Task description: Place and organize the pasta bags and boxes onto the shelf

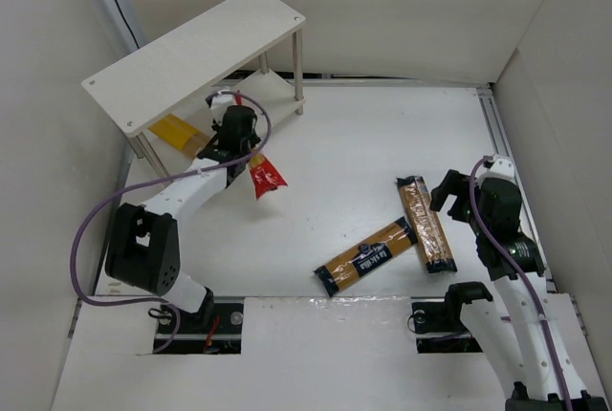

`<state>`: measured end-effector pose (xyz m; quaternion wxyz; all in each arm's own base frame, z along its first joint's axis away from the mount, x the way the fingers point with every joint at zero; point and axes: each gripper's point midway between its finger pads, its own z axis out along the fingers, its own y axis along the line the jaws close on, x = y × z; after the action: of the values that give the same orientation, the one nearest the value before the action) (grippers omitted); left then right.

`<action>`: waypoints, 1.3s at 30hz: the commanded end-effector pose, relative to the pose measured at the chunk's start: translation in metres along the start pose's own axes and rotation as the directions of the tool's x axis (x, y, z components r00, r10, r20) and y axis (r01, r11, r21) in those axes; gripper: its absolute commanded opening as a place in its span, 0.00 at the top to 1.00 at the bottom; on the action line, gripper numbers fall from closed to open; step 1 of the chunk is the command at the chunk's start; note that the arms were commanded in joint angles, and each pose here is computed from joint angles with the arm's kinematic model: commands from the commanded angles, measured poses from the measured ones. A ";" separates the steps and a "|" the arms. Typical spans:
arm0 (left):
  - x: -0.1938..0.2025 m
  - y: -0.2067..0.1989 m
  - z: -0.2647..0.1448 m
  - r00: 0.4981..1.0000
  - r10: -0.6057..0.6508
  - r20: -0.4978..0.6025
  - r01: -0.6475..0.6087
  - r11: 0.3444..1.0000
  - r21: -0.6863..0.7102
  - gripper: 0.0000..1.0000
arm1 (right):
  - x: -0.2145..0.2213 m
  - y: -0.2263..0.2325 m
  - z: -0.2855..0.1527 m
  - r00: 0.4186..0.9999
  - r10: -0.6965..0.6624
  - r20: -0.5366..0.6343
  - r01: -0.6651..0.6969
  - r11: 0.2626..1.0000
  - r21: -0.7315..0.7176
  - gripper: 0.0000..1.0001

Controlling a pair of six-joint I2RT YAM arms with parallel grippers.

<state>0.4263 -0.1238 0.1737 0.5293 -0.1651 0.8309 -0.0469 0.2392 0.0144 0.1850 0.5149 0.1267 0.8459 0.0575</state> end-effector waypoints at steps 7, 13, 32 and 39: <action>-0.125 0.015 0.015 0.828 -0.484 0.283 0.496 0.868 0.032 1.00 | -0.015 0.003 -0.002 0.999 0.008 0.044 -0.008 1.000 0.000 0.00; -0.146 0.036 0.044 0.724 -0.577 0.378 0.595 0.800 0.082 1.00 | -0.014 0.001 -0.001 1.000 0.005 0.028 -0.006 1.000 0.015 0.00; -0.183 0.043 0.093 0.608 -0.583 0.539 0.596 0.784 0.175 0.29 | -0.026 0.004 -0.007 0.997 -0.008 0.074 0.009 1.000 -0.004 0.00; -0.165 0.001 0.062 0.759 -0.487 0.431 0.348 0.864 0.365 0.00 | -0.029 0.010 -0.010 0.996 -0.015 0.084 0.018 0.999 -0.040 0.00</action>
<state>0.5592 -0.0380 0.2155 0.6663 -0.3759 0.6251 -0.1549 0.2392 0.0106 0.1881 0.5203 0.1264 0.8432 0.0475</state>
